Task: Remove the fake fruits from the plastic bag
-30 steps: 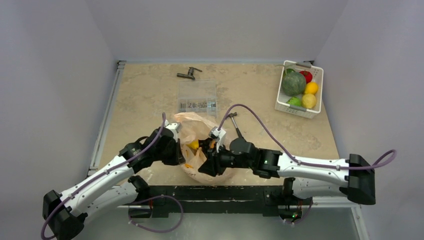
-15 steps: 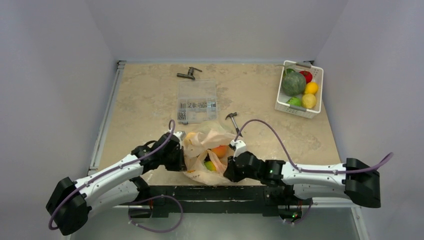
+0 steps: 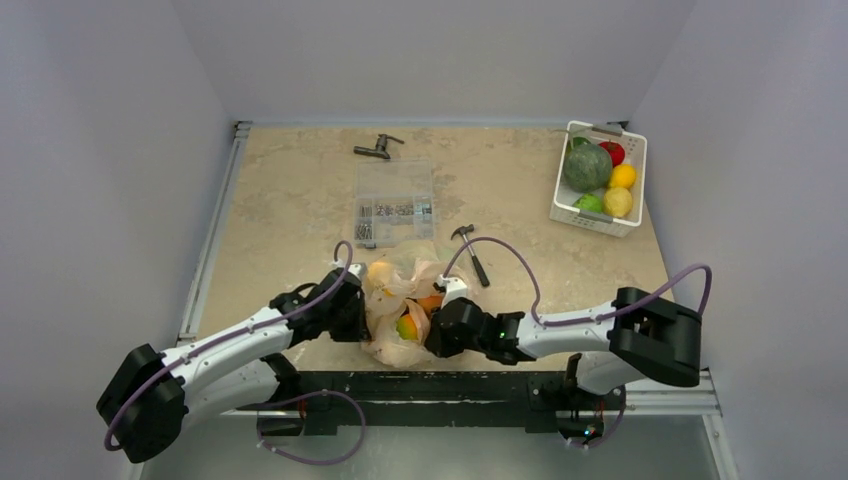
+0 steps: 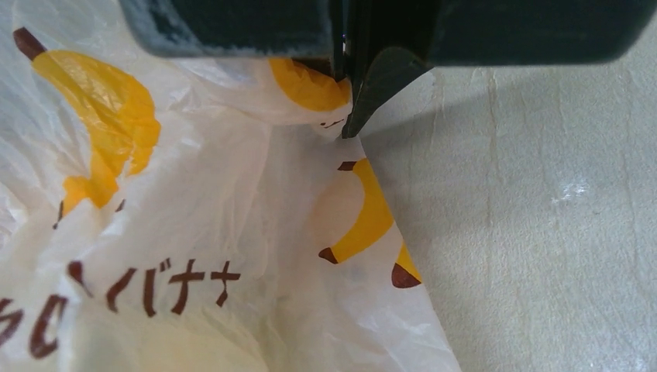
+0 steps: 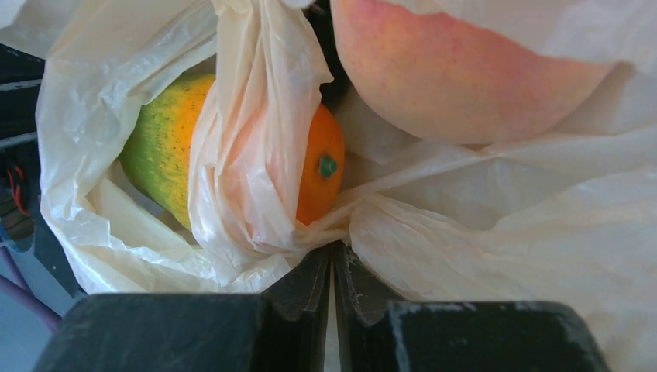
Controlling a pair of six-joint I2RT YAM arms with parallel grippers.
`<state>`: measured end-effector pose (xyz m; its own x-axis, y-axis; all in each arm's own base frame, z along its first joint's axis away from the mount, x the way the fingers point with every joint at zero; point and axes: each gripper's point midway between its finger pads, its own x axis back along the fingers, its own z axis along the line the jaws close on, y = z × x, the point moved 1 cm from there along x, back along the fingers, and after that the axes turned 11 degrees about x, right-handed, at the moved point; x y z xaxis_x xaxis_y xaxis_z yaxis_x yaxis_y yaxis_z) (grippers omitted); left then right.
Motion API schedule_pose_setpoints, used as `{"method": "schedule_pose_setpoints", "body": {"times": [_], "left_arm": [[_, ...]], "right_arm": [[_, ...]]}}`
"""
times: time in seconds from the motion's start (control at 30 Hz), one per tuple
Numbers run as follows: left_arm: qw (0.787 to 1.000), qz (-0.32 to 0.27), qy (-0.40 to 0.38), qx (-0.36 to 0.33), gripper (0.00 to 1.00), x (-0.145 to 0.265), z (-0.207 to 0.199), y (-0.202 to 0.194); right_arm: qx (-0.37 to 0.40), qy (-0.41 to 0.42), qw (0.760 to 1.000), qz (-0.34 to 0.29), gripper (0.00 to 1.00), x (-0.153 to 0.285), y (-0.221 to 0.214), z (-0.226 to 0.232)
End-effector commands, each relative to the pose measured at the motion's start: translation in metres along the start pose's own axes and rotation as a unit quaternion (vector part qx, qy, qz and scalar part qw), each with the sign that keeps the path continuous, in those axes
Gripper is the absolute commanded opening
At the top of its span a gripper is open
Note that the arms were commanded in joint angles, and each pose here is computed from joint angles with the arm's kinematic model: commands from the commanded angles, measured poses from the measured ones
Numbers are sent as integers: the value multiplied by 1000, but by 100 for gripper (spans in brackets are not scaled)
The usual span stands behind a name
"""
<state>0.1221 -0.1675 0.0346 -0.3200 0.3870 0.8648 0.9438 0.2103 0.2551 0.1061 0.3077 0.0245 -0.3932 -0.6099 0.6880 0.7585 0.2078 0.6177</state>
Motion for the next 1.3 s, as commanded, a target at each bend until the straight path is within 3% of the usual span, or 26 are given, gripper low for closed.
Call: {"method": "schedule_pose_setpoints", "body": {"times": [0.0,0.17,0.4,0.47,0.57,0.67,0.93,1.13,1.27], "left_arm": [[1000,-10,-11,20,0,-4,-4,2],[998,-28,-50,18,0,10,-17,7],[994,-64,-83,0,0,51,-32,20],[994,-64,-87,2,0,54,-33,20],[994,-54,-97,-4,0,58,-40,18],[994,-50,-94,-6,0,54,-39,18],[995,-27,-99,9,0,43,-34,6],[992,-33,-124,16,0,47,-36,3],[992,-20,-120,24,0,46,-35,-2]], "right_arm": [[44,-40,998,-10,10,7,16,-10],[65,8,997,-43,34,46,44,13],[89,87,989,-83,59,76,75,49],[64,62,993,-82,62,68,84,39],[22,56,994,-87,59,54,95,23],[59,66,991,-104,74,45,103,27],[64,107,983,-134,92,38,121,48],[81,101,984,-125,96,6,126,54],[120,66,984,-113,87,-11,126,53]]}}
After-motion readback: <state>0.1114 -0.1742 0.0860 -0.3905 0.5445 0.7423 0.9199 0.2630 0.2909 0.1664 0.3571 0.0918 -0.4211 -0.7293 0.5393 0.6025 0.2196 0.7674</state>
